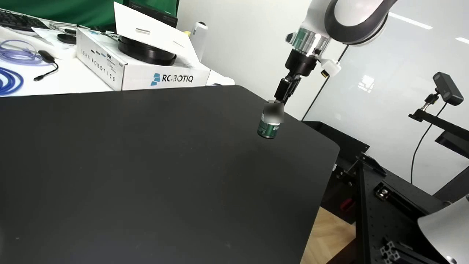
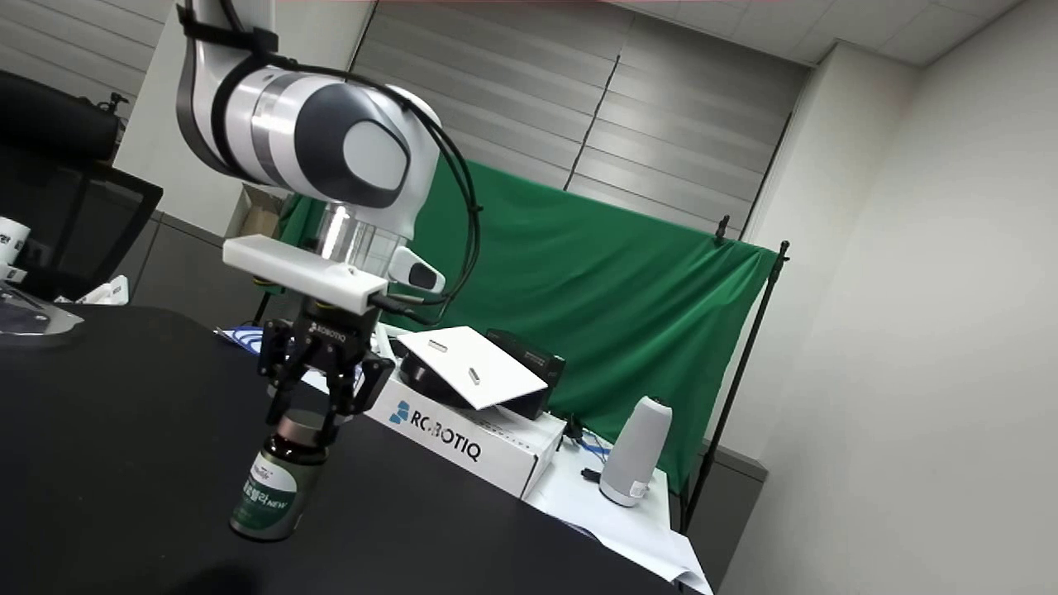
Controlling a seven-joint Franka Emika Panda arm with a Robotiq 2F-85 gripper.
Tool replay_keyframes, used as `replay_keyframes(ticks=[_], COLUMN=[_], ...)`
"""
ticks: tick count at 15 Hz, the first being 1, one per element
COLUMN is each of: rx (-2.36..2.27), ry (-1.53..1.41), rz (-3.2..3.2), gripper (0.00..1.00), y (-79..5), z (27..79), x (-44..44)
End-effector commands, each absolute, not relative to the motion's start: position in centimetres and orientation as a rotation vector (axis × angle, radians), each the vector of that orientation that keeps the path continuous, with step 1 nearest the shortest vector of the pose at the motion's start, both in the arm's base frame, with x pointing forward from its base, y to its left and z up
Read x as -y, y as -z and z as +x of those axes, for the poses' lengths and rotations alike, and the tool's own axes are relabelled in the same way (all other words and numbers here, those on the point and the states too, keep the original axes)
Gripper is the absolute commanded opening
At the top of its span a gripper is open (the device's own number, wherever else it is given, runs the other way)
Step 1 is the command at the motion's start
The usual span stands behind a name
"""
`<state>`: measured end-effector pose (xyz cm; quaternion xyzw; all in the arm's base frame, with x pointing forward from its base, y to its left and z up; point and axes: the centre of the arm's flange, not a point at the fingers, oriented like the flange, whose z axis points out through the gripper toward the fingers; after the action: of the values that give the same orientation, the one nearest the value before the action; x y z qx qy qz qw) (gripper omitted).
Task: Move the bottle to the middle of the table
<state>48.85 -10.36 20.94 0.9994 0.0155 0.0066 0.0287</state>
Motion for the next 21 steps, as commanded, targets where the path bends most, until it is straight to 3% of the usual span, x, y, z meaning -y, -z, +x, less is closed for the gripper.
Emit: replay_keyframes(ticks=[1, 13, 14, 15, 17, 21], rx=[0.029, 0.165, 0.173, 0.168, 0.169, 0.178], ry=[-0.022, -0.079, -0.065, -0.051, 0.009, 0.124], rz=[3.058, 3.001, 2.993, 2.989, 2.992, 3.010], gripper=[0.36, 0.36, 0.65, 0.86, 0.98, 1.00], y=[-18.6, -15.6, -15.5, -15.6, -16.4, -20.5], z=[48.8, 48.5, 48.5, 48.5, 48.9, 51.3], x=[10.3, 10.1, 10.1, 10.1, 9.9, 9.7])
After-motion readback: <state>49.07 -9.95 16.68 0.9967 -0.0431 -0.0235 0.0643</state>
